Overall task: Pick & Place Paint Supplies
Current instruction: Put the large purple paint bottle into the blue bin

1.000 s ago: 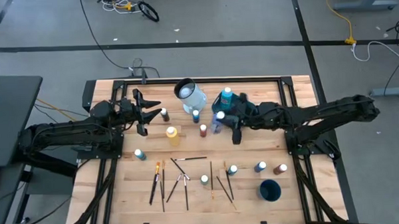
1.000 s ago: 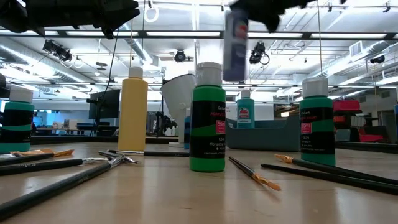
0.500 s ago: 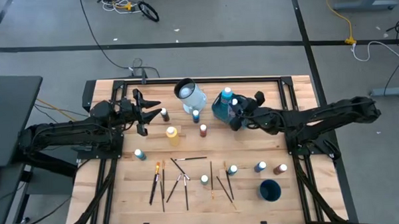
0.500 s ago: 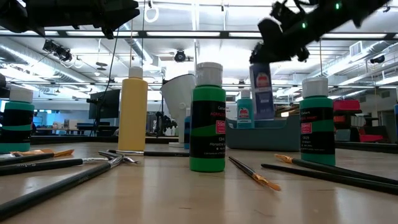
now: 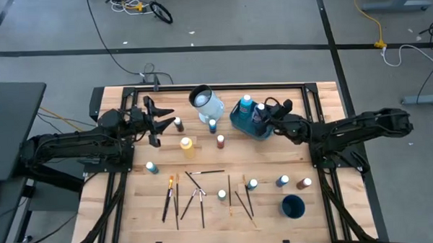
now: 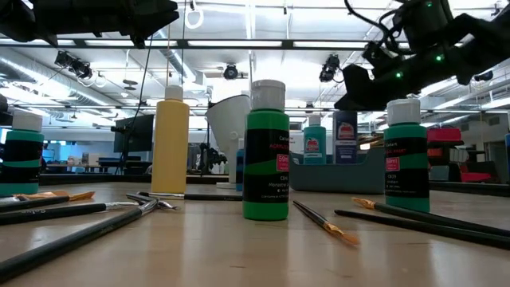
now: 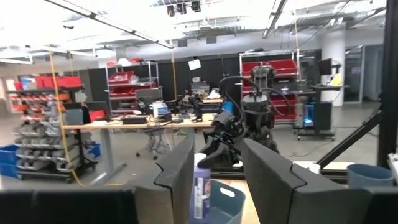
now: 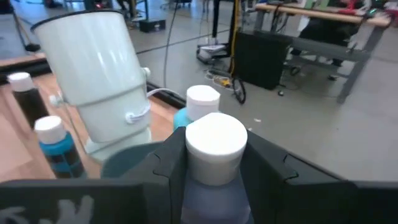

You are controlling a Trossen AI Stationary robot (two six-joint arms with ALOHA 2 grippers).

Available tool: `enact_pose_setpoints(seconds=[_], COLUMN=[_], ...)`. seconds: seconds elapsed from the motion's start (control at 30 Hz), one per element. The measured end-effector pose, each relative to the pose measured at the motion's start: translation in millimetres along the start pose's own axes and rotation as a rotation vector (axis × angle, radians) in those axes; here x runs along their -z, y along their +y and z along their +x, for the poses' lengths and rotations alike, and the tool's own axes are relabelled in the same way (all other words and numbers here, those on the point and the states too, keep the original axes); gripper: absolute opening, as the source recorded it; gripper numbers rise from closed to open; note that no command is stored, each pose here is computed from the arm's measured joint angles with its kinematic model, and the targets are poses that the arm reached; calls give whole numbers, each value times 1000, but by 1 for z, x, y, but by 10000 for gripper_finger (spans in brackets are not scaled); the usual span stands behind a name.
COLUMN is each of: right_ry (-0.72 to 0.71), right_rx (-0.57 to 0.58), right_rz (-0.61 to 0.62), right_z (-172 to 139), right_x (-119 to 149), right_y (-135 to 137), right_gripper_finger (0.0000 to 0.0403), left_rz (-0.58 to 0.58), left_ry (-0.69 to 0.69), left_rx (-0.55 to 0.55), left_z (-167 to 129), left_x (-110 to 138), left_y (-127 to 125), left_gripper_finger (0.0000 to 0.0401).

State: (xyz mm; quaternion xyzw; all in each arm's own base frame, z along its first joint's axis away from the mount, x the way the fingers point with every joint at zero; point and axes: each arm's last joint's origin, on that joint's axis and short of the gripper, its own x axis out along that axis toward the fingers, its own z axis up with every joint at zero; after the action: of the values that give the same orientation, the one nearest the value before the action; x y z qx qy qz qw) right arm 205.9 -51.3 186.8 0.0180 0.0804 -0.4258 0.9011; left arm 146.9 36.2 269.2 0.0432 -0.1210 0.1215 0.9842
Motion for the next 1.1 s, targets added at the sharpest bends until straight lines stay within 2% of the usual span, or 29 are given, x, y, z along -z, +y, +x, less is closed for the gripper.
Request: enact_pose_setpoints(seconds=[0.17, 0.33, 0.73, 1.1], right_ry=[41, 27, 3, -20], right_rx=[50, 87, 74, 73], right_rz=[-7, 37, 60, 40], right_z=[11, 24, 33, 33], right_x=[9, 16, 21, 19], right_y=[-5, -7, -4, -4], right_gripper_finger=[122, 122, 126, 174], left_rz=[4, 11, 20, 20], left_ry=[-5, -19, -18, -17], left_rx=[-16, -17, -17, -17], left_z=[0, 0, 0, 0], left_x=[-1, -2, -2, -2], left_y=[0, 1, 1, 1], left_gripper_finger=[142, 142, 142, 142])
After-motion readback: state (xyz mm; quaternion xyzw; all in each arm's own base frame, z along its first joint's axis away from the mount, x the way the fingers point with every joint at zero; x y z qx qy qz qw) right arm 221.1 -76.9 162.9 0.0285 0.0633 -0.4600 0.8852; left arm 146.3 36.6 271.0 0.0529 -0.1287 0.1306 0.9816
